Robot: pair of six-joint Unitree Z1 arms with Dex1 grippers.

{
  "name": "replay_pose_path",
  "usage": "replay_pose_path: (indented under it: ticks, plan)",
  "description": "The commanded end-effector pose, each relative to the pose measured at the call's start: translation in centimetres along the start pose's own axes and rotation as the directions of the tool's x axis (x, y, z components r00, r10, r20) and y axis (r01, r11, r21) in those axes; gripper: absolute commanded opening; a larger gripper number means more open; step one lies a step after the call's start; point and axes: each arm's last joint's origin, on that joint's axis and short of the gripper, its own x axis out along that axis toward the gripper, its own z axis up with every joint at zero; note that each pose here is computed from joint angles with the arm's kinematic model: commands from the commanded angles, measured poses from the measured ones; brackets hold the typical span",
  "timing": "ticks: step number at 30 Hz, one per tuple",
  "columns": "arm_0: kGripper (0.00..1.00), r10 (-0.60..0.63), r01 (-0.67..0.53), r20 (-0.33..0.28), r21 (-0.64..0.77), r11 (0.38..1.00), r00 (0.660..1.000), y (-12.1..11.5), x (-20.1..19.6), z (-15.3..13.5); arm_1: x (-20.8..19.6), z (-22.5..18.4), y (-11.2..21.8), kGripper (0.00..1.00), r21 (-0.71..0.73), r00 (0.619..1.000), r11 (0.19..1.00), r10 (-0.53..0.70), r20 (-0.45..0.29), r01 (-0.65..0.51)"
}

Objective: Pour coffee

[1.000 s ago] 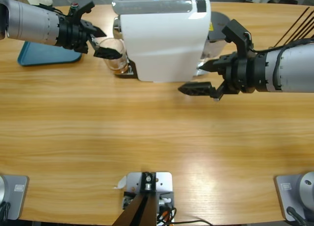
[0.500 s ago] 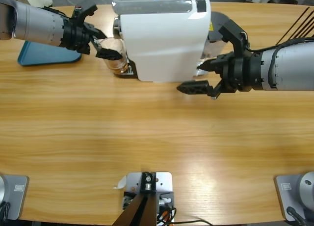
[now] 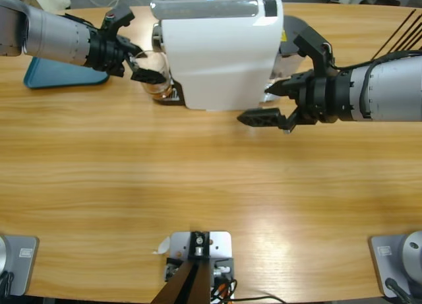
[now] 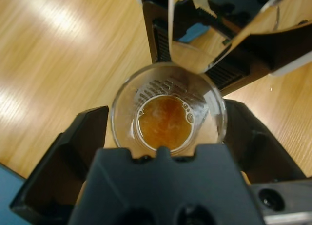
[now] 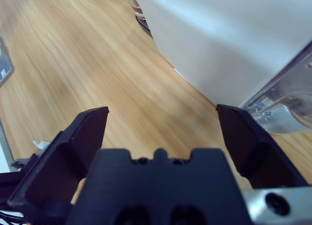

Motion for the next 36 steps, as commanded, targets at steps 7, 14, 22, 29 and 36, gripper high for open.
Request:
replay_pose_path:
  ticks: [7,14,22,29,36]
  plan:
    - [0.0,-0.05,0.05,-0.011,-0.018,0.999,0.999,0.1,2.1,-0.3,1.3,-0.6,-0.9,1.0,0.03,0.999,0.999,0.016,-0.041,-0.015]
    - [0.0,-0.057,0.057,-0.015,-0.01,0.998,0.998,-0.4,2.1,-0.5,1.3,-0.5,-0.9,1.0,0.027,0.999,0.999,0.021,-0.031,-0.02]
    - [0.0,0.0,0.0,-0.01,-0.006,1.0,1.0,-0.8,-0.1,-0.8,1.0,-0.2,-0.8,1.0,0.024,1.0,0.999,0.022,-0.006,-0.022]
    - [0.0,0.204,-0.202,0.01,-0.118,0.972,0.979,1.3,-5.9,-2.3,0.5,0.2,-0.6,1.0,0.016,1.0,1.0,0.019,0.017,-0.019]
    - [0.0,0.537,-0.512,-0.046,-0.383,0.769,0.842,7.0,-9.5,-4.3,0.7,0.2,-0.7,1.0,0.018,1.0,1.0,0.019,0.01,-0.019]
